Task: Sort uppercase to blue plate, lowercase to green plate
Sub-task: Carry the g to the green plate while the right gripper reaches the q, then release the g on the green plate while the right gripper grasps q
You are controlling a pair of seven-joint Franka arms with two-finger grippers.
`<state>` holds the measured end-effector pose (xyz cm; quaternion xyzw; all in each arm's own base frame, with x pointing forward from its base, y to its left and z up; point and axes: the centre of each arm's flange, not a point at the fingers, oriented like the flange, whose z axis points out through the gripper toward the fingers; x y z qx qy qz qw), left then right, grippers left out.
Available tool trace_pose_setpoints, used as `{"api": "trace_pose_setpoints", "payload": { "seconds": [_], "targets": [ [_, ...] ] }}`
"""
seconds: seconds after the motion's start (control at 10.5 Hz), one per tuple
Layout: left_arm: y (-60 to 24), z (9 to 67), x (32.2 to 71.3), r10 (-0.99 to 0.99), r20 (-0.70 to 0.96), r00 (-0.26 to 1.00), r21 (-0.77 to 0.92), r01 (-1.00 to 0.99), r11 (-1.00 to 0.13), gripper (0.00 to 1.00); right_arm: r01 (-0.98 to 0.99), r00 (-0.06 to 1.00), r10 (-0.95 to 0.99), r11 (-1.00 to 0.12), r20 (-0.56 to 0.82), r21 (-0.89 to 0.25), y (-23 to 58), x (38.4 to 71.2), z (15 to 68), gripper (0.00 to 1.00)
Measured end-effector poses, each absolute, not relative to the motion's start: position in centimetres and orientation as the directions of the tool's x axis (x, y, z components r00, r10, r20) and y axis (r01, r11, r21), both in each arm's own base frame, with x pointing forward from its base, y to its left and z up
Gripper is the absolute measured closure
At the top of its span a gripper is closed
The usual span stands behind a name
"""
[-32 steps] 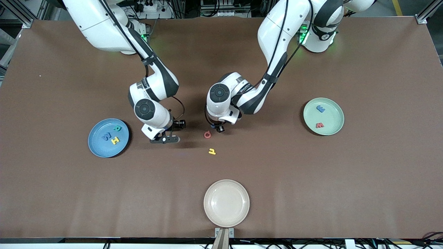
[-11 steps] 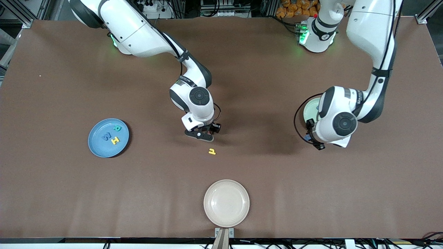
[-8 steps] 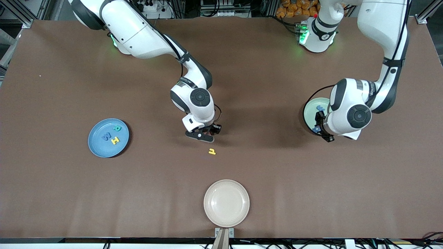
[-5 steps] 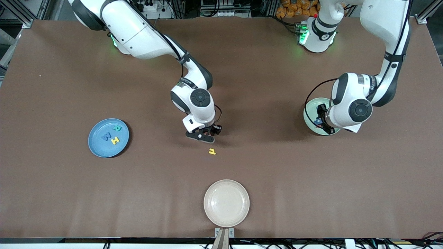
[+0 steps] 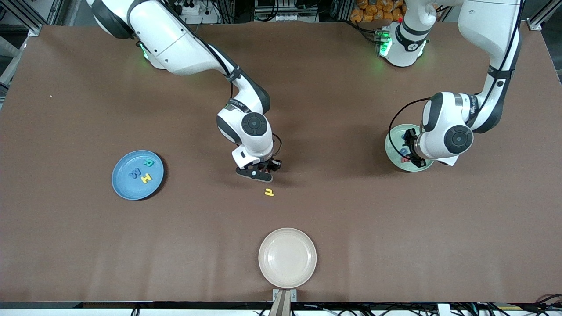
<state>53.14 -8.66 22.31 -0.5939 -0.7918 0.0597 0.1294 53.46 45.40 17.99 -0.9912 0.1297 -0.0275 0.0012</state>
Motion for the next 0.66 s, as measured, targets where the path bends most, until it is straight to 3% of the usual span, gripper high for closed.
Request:
{"api": "trace_pose_setpoints", "payload": {
  "seconds": [0.28,0.38,0.66],
  "targets": [
    [-9.0,22.5,53.3,0.958,0.128,-0.256,-0.241,0.929,0.281,0.08,-0.256,0.965,-0.256,-0.967,0.055,-0.009,45.4,53.5,18.0,0.65],
    [-9.3,22.9,53.6,0.960,0.121,-0.253,-0.230,0.934,0.275,0.00,-0.256,0.965,-0.256,-0.967,0.055,-0.009,45.4,53.5,18.0,0.65],
    [-10.9,24.9,55.4,0.967,0.094,-0.237,-0.182,0.951,0.251,0.00,-0.258,0.965,-0.258,-0.966,0.057,-0.001,45.2,53.7,18.1,0.65]
  ]
}}
